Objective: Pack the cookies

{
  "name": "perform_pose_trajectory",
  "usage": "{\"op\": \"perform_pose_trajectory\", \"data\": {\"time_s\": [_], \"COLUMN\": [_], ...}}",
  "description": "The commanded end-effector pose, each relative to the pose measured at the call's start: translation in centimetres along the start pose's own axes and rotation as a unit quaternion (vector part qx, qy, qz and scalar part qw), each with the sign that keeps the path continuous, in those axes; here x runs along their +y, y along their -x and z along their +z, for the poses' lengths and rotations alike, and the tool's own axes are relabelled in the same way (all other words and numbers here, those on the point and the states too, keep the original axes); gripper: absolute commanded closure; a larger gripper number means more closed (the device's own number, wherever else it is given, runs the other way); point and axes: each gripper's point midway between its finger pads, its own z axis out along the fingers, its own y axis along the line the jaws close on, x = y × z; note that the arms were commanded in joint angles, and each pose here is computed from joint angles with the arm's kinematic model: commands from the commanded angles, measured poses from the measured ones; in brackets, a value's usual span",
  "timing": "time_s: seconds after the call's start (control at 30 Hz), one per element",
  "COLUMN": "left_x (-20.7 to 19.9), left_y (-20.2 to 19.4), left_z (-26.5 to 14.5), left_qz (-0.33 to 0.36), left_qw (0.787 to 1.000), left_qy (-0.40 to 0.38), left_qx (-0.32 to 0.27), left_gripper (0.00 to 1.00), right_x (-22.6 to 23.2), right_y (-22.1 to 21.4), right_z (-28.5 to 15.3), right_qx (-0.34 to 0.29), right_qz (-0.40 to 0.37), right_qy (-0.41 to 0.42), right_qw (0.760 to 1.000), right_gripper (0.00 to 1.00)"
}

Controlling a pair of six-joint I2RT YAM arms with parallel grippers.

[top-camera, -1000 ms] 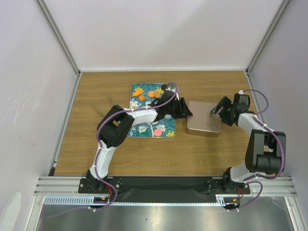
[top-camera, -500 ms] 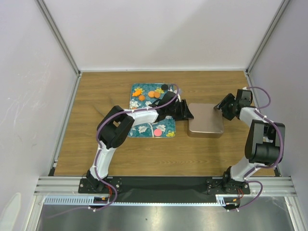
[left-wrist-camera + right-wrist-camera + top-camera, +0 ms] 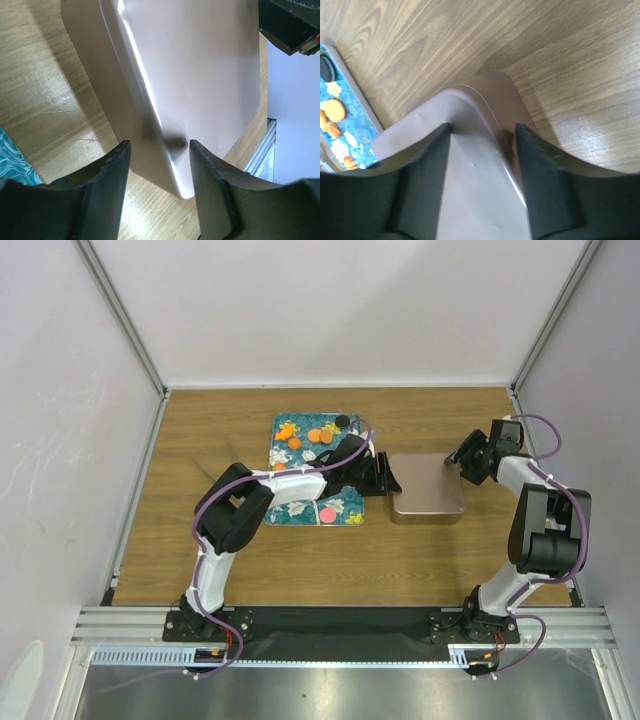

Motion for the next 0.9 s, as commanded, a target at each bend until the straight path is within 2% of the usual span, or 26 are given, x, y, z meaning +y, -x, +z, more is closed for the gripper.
{"op": "perform_pose_trajectory", "data": {"time_s": [0.0, 0.1, 0.23, 0.4, 0.5, 0.57, 0.6, 0.67, 0.7, 0.73, 0.77, 0.8, 0.87], "left_x": [-3.7, -5.2, -7.0, -9.0, -9.0, -9.2, -9.7, -9.8, -9.7, -8.7, -9.7, -9.3, -8.7], "left_y": [2.8, 5.3, 8.4, 11.3, 11.1, 10.2, 9.8, 8.5, 8.0, 7.0, 6.9, 6.2, 5.1], "left_z": [-2.7, -4.1, -6.4, -11.3, -13.7, -16.5, -17.6, -20.4, -21.4, -21.7, -24.2, -24.8, -27.1], "left_qz": [0.047, 0.071, 0.092, 0.115, 0.13, 0.136, 0.143, 0.158, 0.163, 0.164, 0.179, 0.182, 0.199], "left_qw": [0.998, 0.994, 0.989, 0.981, 0.98, 0.978, 0.976, 0.974, 0.973, 0.974, 0.967, 0.967, 0.962], "left_qy": [-0.027, -0.032, -0.04, -0.047, -0.042, -0.042, -0.049, -0.045, -0.046, -0.038, -0.048, -0.044, -0.036], "left_qx": [-0.042, -0.072, -0.106, -0.147, -0.148, -0.153, -0.156, -0.157, -0.158, -0.155, -0.176, -0.173, -0.184], "left_gripper": [0.41, 0.36, 0.34, 0.34, 0.34, 0.34, 0.34, 0.32, 0.31, 0.31, 0.29, 0.29, 0.29], "right_x": [-0.8, 0.2, 2.0, 5.6, 7.6, 8.2, 9.4, 9.2, 9.7, 9.9, 9.2, 8.6, 8.9], "right_y": [0.6, 2.3, 4.5, 6.5, 6.4, 5.5, 5.0, 3.3, 2.7, 1.6, 0.1, -0.3, -3.1], "right_z": [-0.2, -1.3, -3.6, -9.2, -13.3, -15.1, -17.5, -18.5, -20.4, -20.7, -20.8, -21.2, -22.3], "right_qx": [0.0, -0.021, -0.052, -0.111, -0.149, -0.16, -0.178, -0.175, -0.187, -0.179, -0.164, -0.166, -0.158], "right_qz": [-0.016, -0.022, -0.028, -0.048, -0.058, -0.062, -0.076, -0.083, -0.088, -0.094, -0.093, -0.083, -0.098], "right_qy": [-0.039, -0.036, -0.028, 0.005, 0.04, 0.061, 0.09, 0.097, 0.115, 0.123, 0.117, 0.113, 0.143], "right_qw": [0.999, 0.999, 0.998, 0.993, 0.986, 0.983, 0.977, 0.976, 0.972, 0.971, 0.975, 0.976, 0.972], "right_gripper": [0.35, 0.27, 0.23, 0.16, 0.13, 0.0, 0.0, 0.0, 0.0, 0.0, 0.0, 0.0, 0.0]}}
